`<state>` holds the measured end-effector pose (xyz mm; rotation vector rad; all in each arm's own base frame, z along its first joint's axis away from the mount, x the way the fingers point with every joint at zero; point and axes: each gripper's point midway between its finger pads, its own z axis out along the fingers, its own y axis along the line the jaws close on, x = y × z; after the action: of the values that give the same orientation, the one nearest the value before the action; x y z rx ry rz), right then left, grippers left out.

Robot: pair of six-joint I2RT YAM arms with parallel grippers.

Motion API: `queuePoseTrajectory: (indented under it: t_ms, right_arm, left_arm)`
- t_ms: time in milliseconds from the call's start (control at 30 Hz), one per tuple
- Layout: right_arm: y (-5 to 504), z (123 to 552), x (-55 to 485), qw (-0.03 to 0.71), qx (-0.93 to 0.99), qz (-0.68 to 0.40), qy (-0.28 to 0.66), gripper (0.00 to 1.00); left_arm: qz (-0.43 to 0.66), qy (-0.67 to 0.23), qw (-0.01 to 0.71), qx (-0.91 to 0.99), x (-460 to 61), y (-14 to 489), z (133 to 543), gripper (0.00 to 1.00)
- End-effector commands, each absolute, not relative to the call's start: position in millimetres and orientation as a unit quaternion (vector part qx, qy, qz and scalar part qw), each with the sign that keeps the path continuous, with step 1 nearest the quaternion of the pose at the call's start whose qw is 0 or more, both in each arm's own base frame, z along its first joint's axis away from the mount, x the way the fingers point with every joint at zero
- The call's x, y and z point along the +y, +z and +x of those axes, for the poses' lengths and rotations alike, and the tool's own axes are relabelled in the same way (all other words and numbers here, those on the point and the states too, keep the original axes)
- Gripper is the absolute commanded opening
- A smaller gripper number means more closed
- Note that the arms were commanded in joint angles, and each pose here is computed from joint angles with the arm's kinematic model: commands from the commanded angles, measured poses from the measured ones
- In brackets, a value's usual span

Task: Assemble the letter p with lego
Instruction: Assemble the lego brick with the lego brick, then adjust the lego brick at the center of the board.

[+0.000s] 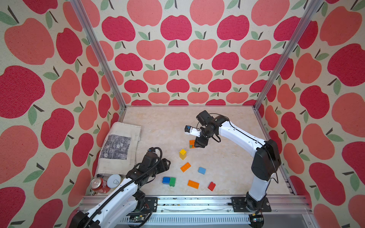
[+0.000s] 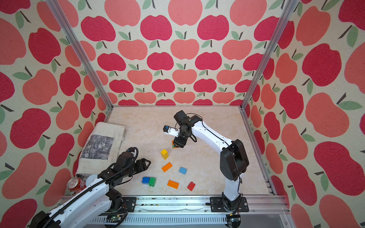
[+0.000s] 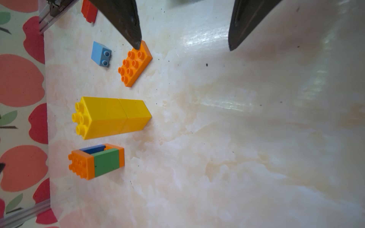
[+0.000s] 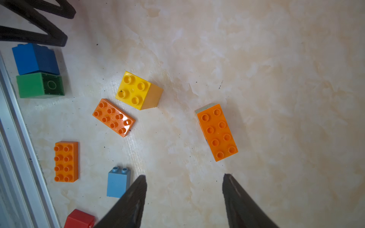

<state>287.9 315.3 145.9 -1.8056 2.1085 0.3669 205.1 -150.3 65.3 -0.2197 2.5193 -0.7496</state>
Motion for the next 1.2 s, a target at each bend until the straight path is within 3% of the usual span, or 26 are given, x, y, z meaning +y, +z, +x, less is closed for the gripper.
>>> queuePoseTrajectory:
  t_ms: [0,467,867,1167]
  right_arm:
    - [136.9,289.6,318.0,0.172,0.695,-0.682,0.151,0.65]
    - [99.5,318.0,306.6,0.16,0.661,-0.718,0.149,0.65]
    - [77.8,337.5,315.1,0.18,0.654,-0.721,0.142,0.64]
    - [70.1,330.2,317.2,0.159,0.648,-0.727,0.162,0.55]
  left_arm:
    - [-0.025,-0.277,0.278,0.92,-176.6,84.6,220.9,0.75]
    - [0.016,-0.263,0.23,0.937,-234.0,45.0,242.5,0.75]
    - [-0.036,-0.228,0.232,0.945,-214.9,28.4,251.7,0.73]
    - [-0.054,-0.214,0.235,0.947,-199.1,26.0,256.3,0.71]
